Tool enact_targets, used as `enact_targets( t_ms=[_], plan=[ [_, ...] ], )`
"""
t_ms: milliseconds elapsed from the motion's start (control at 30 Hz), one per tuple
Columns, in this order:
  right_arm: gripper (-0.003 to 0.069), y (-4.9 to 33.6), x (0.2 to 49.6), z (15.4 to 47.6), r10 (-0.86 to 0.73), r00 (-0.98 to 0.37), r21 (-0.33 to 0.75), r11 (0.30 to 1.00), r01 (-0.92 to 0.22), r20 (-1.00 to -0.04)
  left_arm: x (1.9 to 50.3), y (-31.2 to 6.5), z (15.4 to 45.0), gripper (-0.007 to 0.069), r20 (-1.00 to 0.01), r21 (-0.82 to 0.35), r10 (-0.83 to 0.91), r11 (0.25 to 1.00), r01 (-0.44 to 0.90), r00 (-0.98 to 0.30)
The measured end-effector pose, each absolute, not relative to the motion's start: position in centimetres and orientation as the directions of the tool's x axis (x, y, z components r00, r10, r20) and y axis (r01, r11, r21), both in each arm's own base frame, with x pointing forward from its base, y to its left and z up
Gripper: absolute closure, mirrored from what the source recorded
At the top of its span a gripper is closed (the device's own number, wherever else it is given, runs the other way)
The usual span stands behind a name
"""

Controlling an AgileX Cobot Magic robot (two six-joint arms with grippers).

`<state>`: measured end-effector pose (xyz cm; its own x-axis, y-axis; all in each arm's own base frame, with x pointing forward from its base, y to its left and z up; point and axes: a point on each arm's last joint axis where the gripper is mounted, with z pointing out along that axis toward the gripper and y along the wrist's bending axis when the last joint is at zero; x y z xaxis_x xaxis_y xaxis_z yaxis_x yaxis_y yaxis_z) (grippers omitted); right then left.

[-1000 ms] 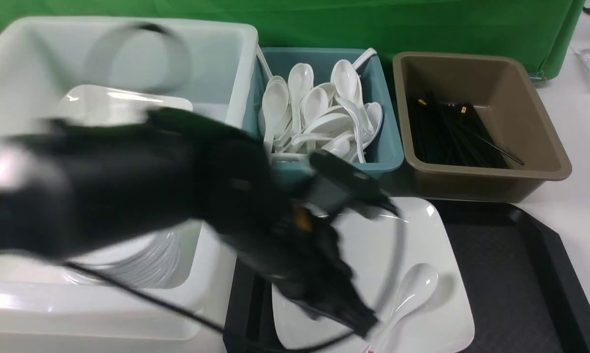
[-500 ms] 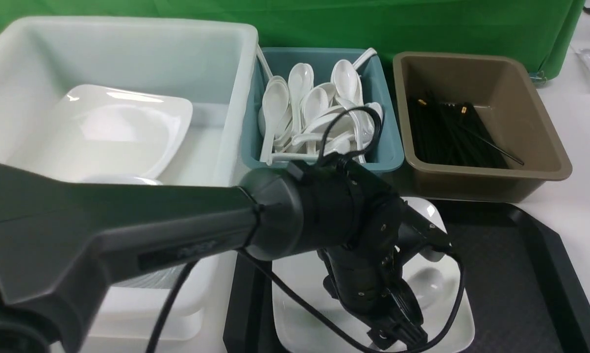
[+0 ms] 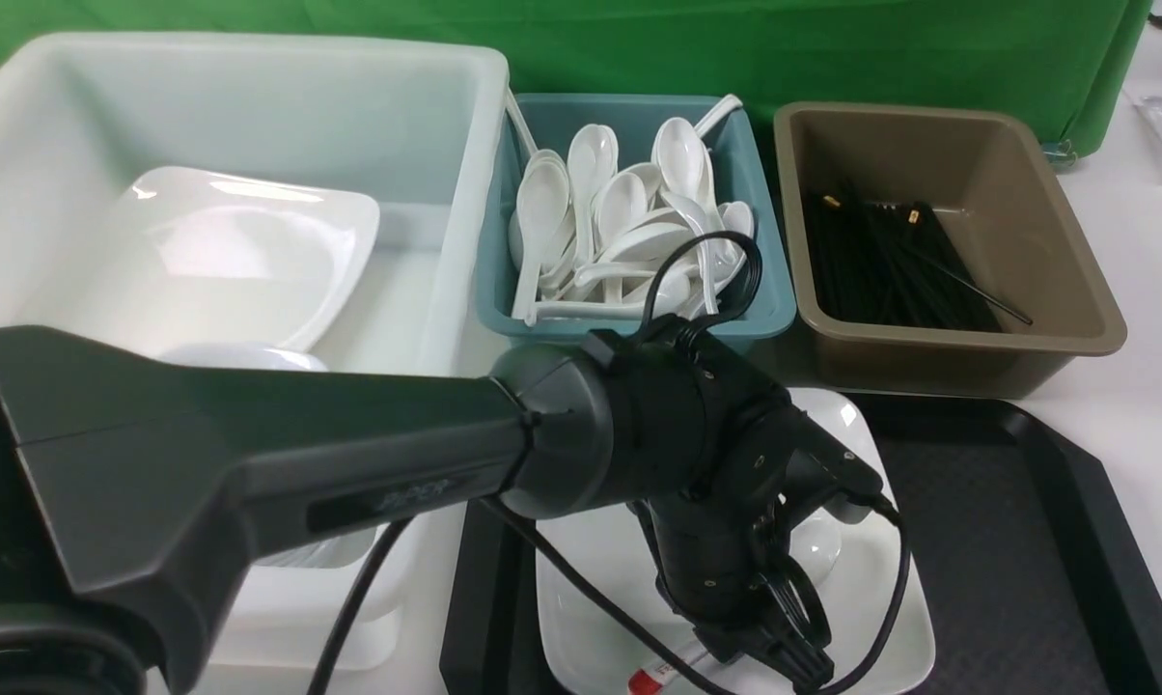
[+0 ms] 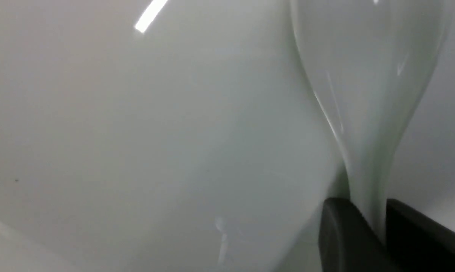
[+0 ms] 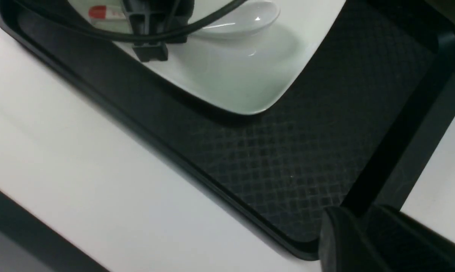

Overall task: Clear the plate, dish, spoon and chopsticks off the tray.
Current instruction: Use the left arm to grab a soup spoon from the plate, then use the left arm to put the soup spoon into the small storage box in the middle

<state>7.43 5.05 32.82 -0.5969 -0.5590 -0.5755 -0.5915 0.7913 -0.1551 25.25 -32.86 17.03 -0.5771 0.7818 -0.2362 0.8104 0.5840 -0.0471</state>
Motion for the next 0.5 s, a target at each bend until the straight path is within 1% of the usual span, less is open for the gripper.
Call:
enact_targets(
  t_ms=[67,133,233,267,300,367,467,500],
  plan=[
    [0.0515,4.9,7.5,32.8,-0.561,-0.6,-0.166,0.794,-0.585,-0.57,25.1,-32.8,17.6,0.0553,-0.236,-0.048,0.783,0.582,0.812,-0.576],
    [0.0515,4.7,7.6,32.8,-0.559,-0.606,-0.182,0.802,-0.569,-0.566,25.0,-32.6,18.9,0.0553,-0.251,-0.038,0.785,0.576,0.817,-0.566],
    [0.0513,4.5,7.7,32.9,-0.539,-0.618,-0.199,0.822,-0.533,-0.572,25.6,-32.6,22.6,0.0553,-0.346,-0.006,0.769,0.571,0.821,-0.537],
    [0.0513,4.4,7.8,32.9,-0.538,-0.619,-0.2,0.824,-0.53,-0.573,25.6,-32.5,23.1,0.0553,-0.358,-0.001,0.766,0.571,0.821,-0.533],
    [0.0511,4.3,7.9,32.9,-0.532,-0.621,-0.208,0.83,-0.518,-0.576,26.4,-32.2,25.2,0.0553,-0.422,0.017,0.742,0.581,0.814,-0.521],
    [0.0508,4.3,7.9,33.0,-0.522,-0.625,-0.207,0.837,-0.507,-0.58,28.1,-31.5,27.8,0.0553,-0.509,0.039,0.695,0.607,0.793,-0.507],
    [0.0501,4.3,7.9,33.0,-0.506,-0.632,-0.196,0.846,-0.496,-0.587,32.7,-29.3,31.5,0.0553,-0.661,0.061,0.567,0.694,0.717,-0.492],
    [0.0501,4.3,7.9,33.0,-0.503,-0.633,-0.194,0.848,-0.493,-0.589,33.6,-28.8,32.1,0.0553,-0.688,0.065,0.537,0.716,0.695,-0.488]
  ],
)
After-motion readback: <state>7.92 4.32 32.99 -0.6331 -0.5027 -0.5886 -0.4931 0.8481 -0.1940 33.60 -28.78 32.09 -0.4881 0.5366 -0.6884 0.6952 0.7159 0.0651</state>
